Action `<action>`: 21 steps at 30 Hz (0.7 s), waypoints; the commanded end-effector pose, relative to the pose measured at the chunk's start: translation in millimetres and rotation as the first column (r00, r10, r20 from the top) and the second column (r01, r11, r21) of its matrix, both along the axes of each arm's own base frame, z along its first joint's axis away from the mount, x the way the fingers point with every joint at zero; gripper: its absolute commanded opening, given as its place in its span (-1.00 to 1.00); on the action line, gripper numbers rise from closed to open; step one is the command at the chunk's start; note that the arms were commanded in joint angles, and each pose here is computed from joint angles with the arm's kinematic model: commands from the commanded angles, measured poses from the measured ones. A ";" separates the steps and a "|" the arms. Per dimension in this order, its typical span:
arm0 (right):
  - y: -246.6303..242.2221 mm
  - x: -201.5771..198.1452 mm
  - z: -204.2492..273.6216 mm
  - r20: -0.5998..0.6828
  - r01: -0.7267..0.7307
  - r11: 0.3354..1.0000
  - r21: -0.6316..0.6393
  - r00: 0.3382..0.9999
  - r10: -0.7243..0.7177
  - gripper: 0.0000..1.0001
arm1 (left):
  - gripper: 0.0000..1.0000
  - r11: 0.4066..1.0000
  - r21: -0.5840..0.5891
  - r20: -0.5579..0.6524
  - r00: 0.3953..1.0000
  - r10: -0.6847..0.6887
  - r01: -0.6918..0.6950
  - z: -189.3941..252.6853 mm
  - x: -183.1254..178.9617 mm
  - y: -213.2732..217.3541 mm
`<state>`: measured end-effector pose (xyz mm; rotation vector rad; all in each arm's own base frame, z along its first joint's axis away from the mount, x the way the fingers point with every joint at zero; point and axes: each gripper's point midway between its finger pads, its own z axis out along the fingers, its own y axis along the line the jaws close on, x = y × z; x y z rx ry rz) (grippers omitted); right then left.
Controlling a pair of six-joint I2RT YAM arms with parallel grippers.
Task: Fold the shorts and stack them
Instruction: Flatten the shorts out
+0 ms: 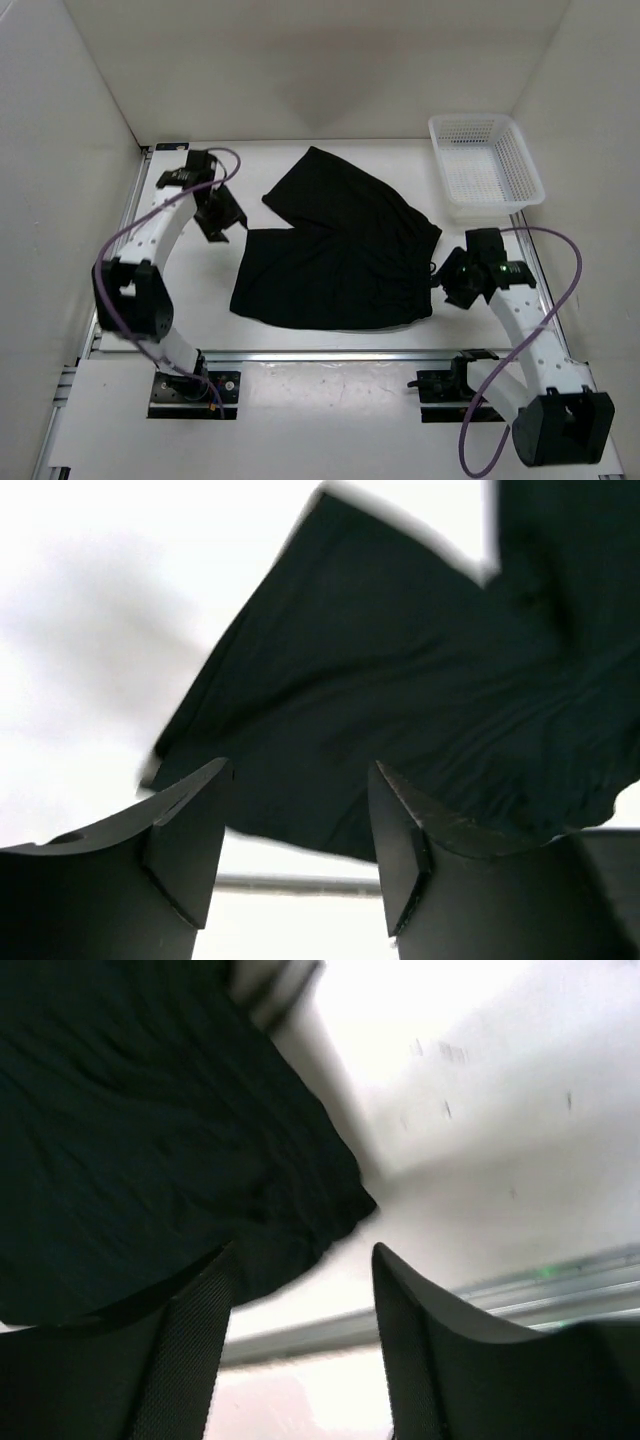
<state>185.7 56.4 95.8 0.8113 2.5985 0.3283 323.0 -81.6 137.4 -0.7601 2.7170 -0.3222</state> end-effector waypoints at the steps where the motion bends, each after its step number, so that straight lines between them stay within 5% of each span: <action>1: -5.8 49.9 31.8 0.135 0.040 0.999 -0.035 0.990 -0.035 0.12 | 0.33 0.996 0.043 0.076 0.994 -0.075 0.072 8.2 59.9 -11.1; 5: -11.1 84.0 26.1 0.103 0.064 0.995 -0.082 0.993 -0.056 -0.29 | 0.42 0.994 0.042 0.021 0.995 -0.098 0.097 -14.4 107.9 -23.9; 7: -14.6 95.3 16.7 0.069 0.065 0.993 -0.101 0.996 -0.058 -0.31 | 0.54 0.993 0.042 0.018 0.994 -0.107 0.107 -26.1 133.9 -32.5; 14: -9.4 122.2 3.0 0.021 0.039 0.998 -0.043 0.999 -0.038 0.01 | 0.60 0.990 0.041 0.036 0.990 -0.135 0.133 -61.7 194.7 -57.6; 21: -7.5 127.8 -16.0 -0.048 0.039 0.999 -0.003 0.998 -0.039 0.03 | 0.18 0.988 -0.031 0.032 0.988 -0.151 0.152 -91.3 212.1 -74.4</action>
